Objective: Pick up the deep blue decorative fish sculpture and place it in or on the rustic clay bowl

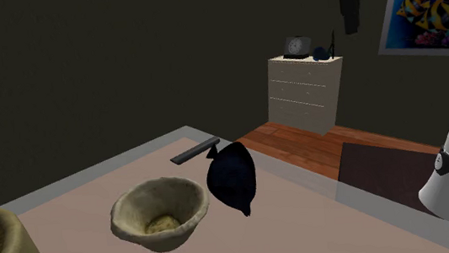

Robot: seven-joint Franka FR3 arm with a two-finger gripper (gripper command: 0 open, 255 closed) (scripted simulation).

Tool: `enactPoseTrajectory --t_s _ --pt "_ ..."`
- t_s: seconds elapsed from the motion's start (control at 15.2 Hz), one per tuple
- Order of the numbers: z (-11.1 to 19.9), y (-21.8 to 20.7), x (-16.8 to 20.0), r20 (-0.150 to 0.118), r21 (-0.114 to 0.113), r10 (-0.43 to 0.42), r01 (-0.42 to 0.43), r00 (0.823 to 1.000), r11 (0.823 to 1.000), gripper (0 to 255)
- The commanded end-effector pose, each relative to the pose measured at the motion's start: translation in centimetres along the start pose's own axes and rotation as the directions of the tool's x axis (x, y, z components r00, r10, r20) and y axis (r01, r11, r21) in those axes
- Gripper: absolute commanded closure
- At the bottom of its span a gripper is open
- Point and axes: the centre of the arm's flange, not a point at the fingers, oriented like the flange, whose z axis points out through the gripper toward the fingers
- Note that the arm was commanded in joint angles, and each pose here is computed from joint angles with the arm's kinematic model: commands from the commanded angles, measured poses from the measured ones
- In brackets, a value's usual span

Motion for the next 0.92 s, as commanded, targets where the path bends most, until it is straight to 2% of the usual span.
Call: enactPoseTrajectory --t_s 0.0,0.86 --pt "0.0 0.0 0.0 0.000 0.000 0.000 0.000 1.000 1.000 0" --pt "6.8 -13.6 7.5 -0.110 -0.062 -0.082 0.076 0.991 0.995 0"
